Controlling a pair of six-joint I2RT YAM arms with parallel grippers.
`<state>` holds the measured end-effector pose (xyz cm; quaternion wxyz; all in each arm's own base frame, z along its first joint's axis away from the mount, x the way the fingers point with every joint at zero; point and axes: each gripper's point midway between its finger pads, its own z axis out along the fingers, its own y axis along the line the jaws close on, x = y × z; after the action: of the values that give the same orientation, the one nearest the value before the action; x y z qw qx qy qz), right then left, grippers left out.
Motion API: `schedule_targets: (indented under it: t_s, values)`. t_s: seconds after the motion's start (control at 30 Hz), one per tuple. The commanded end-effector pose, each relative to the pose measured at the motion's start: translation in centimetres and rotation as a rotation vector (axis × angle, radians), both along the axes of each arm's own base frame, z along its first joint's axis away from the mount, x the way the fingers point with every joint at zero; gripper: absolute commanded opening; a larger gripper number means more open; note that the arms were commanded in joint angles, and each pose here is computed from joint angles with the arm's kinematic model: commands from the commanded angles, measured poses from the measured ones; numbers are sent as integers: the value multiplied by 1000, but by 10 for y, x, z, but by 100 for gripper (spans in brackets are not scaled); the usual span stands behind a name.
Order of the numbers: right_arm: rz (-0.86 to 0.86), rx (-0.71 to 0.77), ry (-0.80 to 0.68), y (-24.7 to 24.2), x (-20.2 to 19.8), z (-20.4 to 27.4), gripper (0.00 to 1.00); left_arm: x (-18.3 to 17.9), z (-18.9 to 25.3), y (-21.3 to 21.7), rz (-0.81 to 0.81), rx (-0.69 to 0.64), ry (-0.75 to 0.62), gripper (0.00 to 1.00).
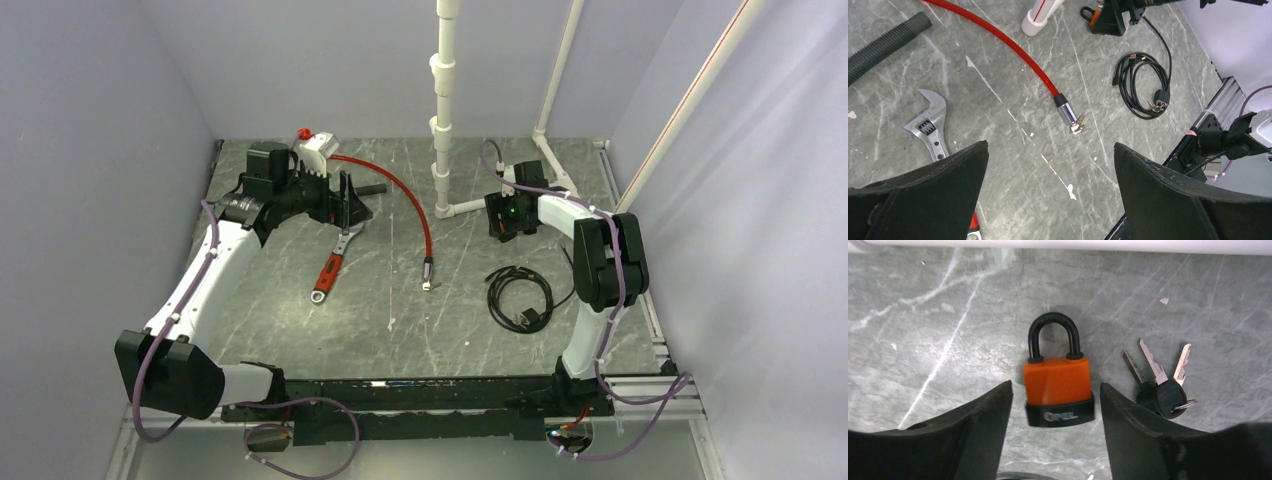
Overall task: Lock with the key
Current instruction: Place the lock at the center of the board, then pick up the lock from the center of the board.
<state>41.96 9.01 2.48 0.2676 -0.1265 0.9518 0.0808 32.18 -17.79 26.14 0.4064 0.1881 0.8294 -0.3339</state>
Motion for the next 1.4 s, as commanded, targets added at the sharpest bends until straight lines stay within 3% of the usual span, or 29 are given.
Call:
schedule_targets:
  t_s: [0.0, 0.2, 0.4, 0.67, 0.87, 1.37]
  values:
    - [-4, 55, -70, 8, 15, 35, 76, -3, 23, -2, -55, 0, -82, 99]
    - [98, 137, -163, 12, -9, 99, 81, -13, 30, -5, -146, 21, -113, 99]
    - [294, 133, -156, -16, -74, 138, 82, -30, 35, -12, -249, 0, -173, 99]
    - [87, 5, 29, -99, -145, 103, 76, -33, 34, -13, -243, -22, -167, 100]
    - [-60, -6, 126, -139, -175, 68, 71, -33, 33, -12, -233, -18, -167, 100]
    - [-226, 34, 229, -156, -164, 25, 65, -30, 22, -5, -190, 15, -160, 100]
